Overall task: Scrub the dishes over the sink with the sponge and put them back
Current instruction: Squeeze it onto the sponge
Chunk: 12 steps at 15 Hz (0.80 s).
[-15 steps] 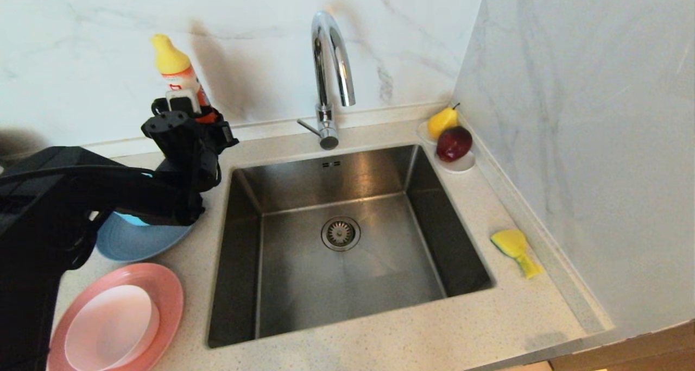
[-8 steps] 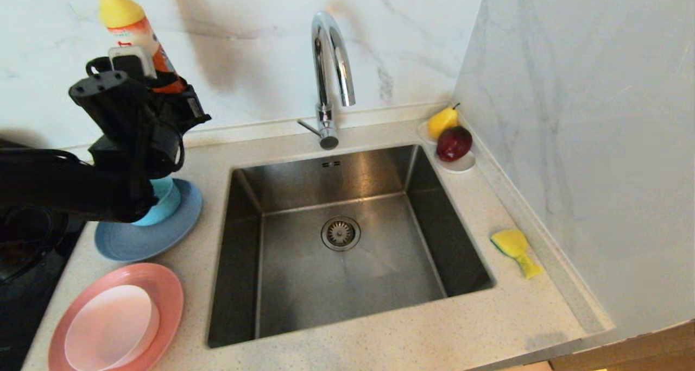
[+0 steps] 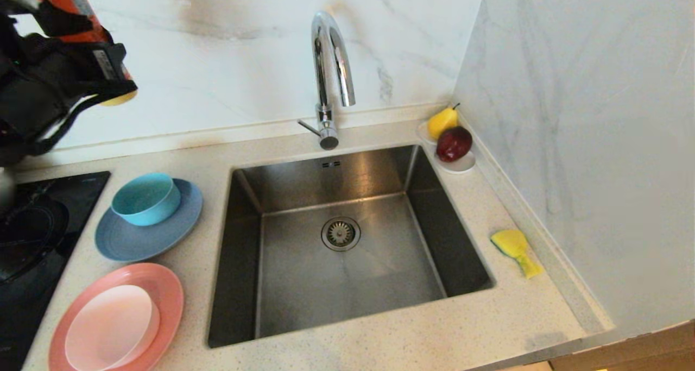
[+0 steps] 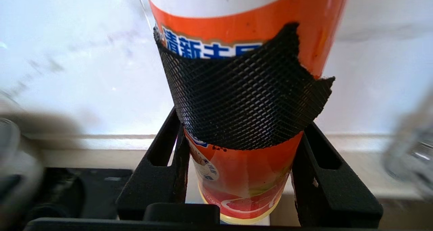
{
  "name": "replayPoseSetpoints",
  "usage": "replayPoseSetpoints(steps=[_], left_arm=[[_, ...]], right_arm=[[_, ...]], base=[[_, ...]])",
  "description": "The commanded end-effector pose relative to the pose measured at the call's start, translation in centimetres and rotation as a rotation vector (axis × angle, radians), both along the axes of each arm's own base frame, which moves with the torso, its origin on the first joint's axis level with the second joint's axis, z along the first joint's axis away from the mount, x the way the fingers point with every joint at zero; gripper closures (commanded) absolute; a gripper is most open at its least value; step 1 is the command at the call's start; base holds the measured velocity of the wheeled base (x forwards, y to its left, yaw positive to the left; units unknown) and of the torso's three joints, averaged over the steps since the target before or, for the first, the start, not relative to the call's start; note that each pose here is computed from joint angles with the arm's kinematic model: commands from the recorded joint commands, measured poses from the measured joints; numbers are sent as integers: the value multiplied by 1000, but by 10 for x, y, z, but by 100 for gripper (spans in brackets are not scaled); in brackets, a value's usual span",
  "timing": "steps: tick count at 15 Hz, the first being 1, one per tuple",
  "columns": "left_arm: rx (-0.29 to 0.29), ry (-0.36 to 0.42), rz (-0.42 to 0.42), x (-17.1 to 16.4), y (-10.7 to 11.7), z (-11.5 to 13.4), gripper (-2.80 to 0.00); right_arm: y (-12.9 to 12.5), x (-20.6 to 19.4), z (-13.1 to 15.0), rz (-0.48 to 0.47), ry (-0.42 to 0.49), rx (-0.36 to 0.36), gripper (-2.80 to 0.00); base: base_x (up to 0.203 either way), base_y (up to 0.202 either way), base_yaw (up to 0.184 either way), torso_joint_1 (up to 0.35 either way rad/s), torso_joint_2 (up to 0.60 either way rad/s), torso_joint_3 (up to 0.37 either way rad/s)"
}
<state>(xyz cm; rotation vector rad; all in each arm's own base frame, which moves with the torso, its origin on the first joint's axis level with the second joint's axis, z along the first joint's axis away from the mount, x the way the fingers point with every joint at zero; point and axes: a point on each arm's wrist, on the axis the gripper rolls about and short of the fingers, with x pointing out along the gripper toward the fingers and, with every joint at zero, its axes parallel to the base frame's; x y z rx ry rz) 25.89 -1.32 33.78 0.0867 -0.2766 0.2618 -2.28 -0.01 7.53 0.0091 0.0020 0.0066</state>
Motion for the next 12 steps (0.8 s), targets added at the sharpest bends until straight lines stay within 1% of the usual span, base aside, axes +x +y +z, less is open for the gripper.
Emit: replayPoseSetpoints(steps=[1, 2, 4, 5, 6, 7, 11, 12], left_arm=[[16, -4, -46, -62, 3, 25, 0], [25, 33, -74, -73, 2, 25, 0], [42, 71, -117, -90, -3, 27, 0], [84, 91, -145, -99, -5, 30, 0], [132, 96, -183, -106, -6, 33, 0], [159, 99, -215, -110, -9, 36, 0], [185, 125, -344, -106, -30, 32, 0], [201, 132, -381, -106, -38, 30, 0]], right_arm=[[0, 0, 0, 1, 0, 0, 0], [0, 0, 0, 1, -2, 0, 0], [0, 0, 0, 1, -2, 0, 0], [0, 0, 0, 1, -2, 0, 0], [0, 0, 0, 1, -2, 0, 0], [0, 0, 0, 1, 0, 0, 0], [0, 0, 0, 1, -2, 0, 0], [0, 0, 0, 1, -2, 0, 0]], base=[[0, 0, 0, 0, 0, 0], [0, 0, 0, 0, 0, 0], [0, 0, 0, 0, 0, 0], [0, 0, 0, 0, 0, 0], [0, 0, 0, 0, 0, 0], [0, 0, 0, 0, 0, 0], [0, 0, 0, 0, 0, 0], [0, 0, 0, 0, 0, 0]])
